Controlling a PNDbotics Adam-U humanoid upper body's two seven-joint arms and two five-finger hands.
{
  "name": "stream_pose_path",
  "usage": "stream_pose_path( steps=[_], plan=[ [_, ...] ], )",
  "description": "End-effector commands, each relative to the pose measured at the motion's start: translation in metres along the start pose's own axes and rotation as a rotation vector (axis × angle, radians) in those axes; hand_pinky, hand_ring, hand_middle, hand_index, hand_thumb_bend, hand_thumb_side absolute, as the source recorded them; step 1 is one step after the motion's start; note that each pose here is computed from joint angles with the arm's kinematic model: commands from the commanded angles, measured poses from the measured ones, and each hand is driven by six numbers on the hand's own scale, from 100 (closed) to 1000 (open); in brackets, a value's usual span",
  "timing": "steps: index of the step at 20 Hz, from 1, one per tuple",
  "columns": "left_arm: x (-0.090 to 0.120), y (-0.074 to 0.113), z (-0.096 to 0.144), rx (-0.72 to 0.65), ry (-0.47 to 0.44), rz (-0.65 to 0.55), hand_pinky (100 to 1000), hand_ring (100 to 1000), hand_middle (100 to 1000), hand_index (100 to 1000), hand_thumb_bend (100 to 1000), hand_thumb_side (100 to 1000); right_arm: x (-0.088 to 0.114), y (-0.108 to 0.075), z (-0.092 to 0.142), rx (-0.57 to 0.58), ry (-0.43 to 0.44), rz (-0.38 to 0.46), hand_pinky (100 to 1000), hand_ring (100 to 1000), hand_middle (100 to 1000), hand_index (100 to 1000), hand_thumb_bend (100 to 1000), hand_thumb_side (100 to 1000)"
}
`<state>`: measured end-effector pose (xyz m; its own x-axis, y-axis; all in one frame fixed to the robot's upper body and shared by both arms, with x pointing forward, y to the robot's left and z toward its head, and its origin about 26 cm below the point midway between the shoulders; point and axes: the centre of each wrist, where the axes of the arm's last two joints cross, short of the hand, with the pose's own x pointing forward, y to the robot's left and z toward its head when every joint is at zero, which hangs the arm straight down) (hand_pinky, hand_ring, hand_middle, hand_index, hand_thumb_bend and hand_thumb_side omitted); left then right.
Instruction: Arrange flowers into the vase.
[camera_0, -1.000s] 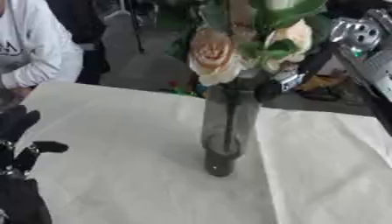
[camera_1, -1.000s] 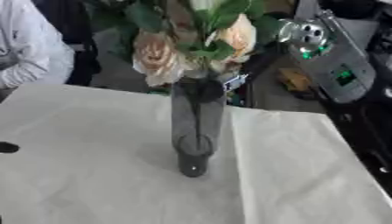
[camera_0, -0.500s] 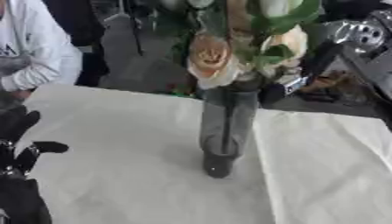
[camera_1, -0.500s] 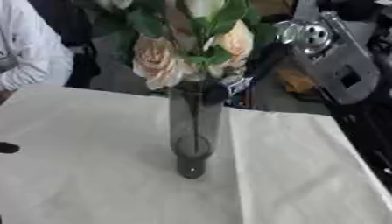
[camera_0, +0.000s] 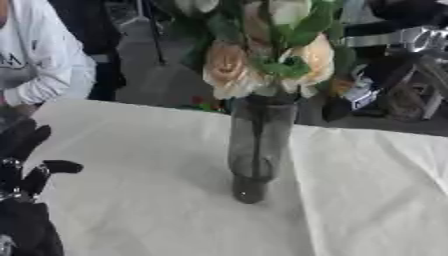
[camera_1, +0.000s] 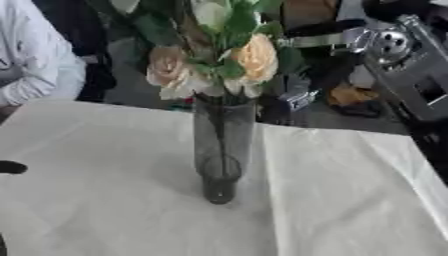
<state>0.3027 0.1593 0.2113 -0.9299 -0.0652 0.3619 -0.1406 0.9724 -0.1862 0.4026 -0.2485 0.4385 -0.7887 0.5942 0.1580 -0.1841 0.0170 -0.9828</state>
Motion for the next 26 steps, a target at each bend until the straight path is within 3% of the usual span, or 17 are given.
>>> stream_pose_path(
  steps=[1,3,11,21,22,24,25,26],
  plan=[
    [0.004,0.003,-0.005,-0.004,-0.025,-0.009,479,790,747,794,144,957,0.004,-0.013,0.022,-0.03,0.032,0.051,993,1000,1000,1000,792,676],
    [0.003,0.004,-0.005,-0.003,-0.023,-0.012,479,791,747,794,144,957,0.002,-0.013,0.026,-0.03,0.036,0.054,994,1000,1000,1000,786,681],
    [0.003,0.005,-0.003,-0.002,-0.012,-0.019,477,793,749,795,142,958,-0.005,-0.017,0.004,-0.034,0.056,0.044,995,1000,1000,1000,775,693],
    [0.002,0.008,-0.004,0.005,-0.009,-0.037,479,793,750,796,144,956,-0.011,-0.018,0.024,-0.057,0.068,0.059,989,1000,1000,1000,761,713],
    [0.002,0.008,-0.004,0.005,-0.01,-0.04,480,793,750,796,144,955,-0.01,-0.018,0.028,-0.063,0.066,0.061,982,1000,1000,1000,750,719],
    [0.002,0.01,-0.005,0.009,-0.011,-0.048,481,793,752,799,147,954,-0.005,-0.022,0.044,-0.091,0.099,0.084,937,1000,963,1000,619,769],
    [0.001,0.011,-0.005,0.014,-0.012,-0.054,482,793,753,799,147,953,0.001,-0.027,0.056,-0.124,0.125,0.109,913,1000,937,1000,561,859],
    [0.001,0.012,-0.006,0.018,-0.013,-0.057,482,793,753,799,147,953,0.008,-0.029,0.064,-0.156,0.14,0.131,913,1000,937,1000,561,859]
  ],
)
